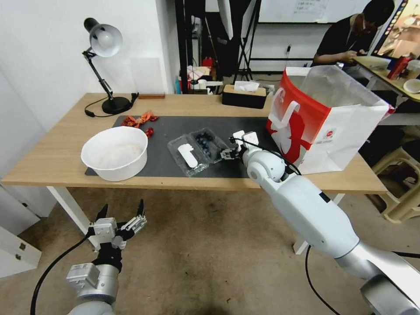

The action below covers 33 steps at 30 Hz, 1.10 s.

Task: Close the takeout container lid, then place the container into the takeout bag.

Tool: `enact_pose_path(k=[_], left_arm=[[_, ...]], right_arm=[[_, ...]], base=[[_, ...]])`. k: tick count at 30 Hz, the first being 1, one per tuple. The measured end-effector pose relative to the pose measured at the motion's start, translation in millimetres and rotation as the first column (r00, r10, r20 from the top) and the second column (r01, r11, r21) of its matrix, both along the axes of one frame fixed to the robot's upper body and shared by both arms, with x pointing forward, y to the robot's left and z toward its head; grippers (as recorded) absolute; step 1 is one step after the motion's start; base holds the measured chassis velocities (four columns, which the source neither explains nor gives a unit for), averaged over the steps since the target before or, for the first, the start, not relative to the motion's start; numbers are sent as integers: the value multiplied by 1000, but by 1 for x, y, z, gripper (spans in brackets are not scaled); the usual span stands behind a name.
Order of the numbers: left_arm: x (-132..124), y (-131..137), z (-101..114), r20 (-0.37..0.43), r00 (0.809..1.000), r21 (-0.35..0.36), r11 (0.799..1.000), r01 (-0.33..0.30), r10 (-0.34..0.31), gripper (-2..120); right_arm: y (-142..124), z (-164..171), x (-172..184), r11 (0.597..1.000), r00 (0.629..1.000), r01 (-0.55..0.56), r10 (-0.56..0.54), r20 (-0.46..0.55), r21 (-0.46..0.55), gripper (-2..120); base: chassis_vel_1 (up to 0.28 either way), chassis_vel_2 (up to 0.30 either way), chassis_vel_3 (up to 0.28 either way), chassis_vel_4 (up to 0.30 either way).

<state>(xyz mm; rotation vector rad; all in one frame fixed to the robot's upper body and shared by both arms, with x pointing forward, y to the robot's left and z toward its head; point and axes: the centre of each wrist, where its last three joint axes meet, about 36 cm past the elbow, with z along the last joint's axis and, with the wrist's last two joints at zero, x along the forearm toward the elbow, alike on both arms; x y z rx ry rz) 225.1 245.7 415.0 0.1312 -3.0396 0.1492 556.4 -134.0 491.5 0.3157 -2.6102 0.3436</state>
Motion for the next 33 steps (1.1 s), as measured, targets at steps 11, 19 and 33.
enact_pose_path(k=[11, 19, 33], left_arm=[[0, 0, 1, 5, 1000, 9, 1000, 0, 0, 100], [1, -1, 0, 6, 1000, 11, 1000, 4, -4, 100], [1, -2, 2, 11, 1000, 15, 1000, 8, -8, 100]], right_arm=[[0, 2, -16, 999, 999, 24, -23, -24, 32, 100], [-2, 6, -28, 998, 999, 17, -15, -41, 53, 100], [-2, 11, -42, 996, 998, 15, -9, -61, 88, 100]], base=[[0, 0, 0, 0], [0, 0, 0, 0], [0, 0, 0, 0]])
